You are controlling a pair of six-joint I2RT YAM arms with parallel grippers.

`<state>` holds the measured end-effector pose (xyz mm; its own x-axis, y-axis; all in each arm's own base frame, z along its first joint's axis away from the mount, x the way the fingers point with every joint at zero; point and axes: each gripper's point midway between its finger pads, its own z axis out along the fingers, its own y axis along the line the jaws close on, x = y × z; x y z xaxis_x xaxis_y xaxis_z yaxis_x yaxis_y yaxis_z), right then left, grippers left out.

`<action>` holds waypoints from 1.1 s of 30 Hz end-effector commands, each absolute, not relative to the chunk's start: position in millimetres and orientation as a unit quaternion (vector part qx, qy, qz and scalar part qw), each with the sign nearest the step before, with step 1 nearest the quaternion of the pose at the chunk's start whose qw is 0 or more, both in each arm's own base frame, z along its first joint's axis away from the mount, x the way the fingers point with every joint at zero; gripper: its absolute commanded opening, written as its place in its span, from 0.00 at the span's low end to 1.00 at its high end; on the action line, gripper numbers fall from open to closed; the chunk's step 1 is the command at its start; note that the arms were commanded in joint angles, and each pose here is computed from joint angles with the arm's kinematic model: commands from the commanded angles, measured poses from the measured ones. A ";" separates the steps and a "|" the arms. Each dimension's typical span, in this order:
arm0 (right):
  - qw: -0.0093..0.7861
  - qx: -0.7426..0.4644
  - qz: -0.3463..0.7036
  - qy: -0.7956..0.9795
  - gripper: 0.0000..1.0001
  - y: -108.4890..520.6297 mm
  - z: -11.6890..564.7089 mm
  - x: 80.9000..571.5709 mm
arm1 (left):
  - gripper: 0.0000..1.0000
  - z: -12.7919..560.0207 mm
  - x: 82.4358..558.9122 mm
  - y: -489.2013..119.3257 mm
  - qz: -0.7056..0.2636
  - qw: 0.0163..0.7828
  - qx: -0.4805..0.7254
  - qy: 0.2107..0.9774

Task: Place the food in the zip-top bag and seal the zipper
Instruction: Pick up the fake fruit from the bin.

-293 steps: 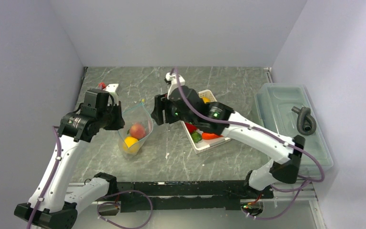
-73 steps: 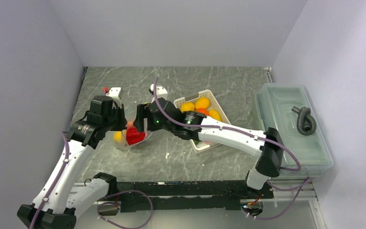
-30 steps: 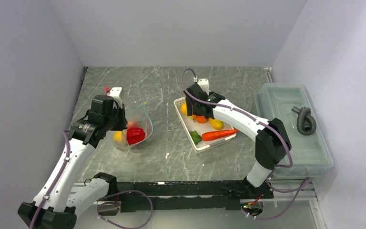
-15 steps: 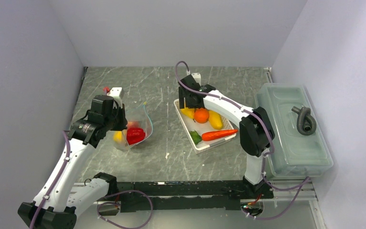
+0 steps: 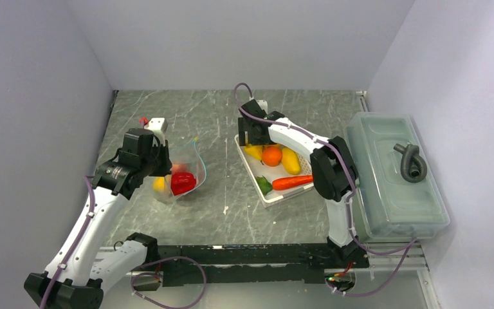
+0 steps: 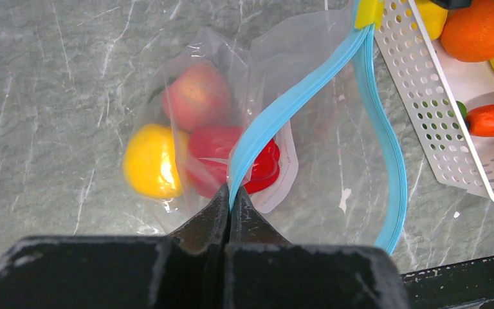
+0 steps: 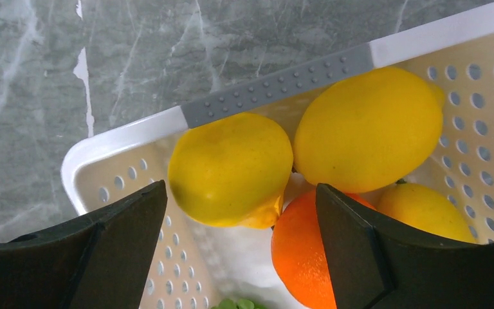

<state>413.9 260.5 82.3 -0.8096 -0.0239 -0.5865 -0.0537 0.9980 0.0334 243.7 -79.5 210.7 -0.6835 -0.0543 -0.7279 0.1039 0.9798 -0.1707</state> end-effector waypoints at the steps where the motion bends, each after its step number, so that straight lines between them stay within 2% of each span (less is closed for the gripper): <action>1: 0.313 -0.024 0.045 0.948 0.90 270.0 83.7 424.9 | 0.00 215.6 248.4 -82.7 -0.106 0.411 0.023 0.905; 7: 0.299 -0.024 0.049 0.953 0.90 271.9 67.2 424.9 | 0.00 215.5 248.6 -82.3 -0.105 0.411 0.022 0.905; 10: 0.296 -0.025 0.049 0.954 0.86 271.9 63.4 424.7 | 0.00 215.1 248.5 -82.7 -0.106 0.411 0.023 0.905; 19: 0.313 -0.019 0.051 0.948 0.54 265.0 78.5 423.1 | 0.00 214.6 248.7 -82.7 -0.105 0.410 0.023 0.906; 22: 0.326 -0.014 0.055 0.944 0.48 261.4 91.1 420.5 | 0.00 214.3 248.7 -82.9 -0.105 0.409 0.024 0.906; 28: 0.354 -0.004 0.074 0.932 0.42 254.7 121.9 410.8 | 0.00 214.7 248.7 -82.9 -0.106 0.410 0.024 0.906; 33: 0.377 -0.003 0.105 0.920 0.42 256.5 148.8 402.8 | 0.00 214.4 248.7 -83.0 -0.106 0.409 0.024 0.906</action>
<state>397.3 251.7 101.9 -0.7913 0.0091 -0.6113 -0.0712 0.9917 0.1069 243.7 -79.5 210.7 -0.6835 -0.0543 -0.7279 0.1039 0.9798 -0.1707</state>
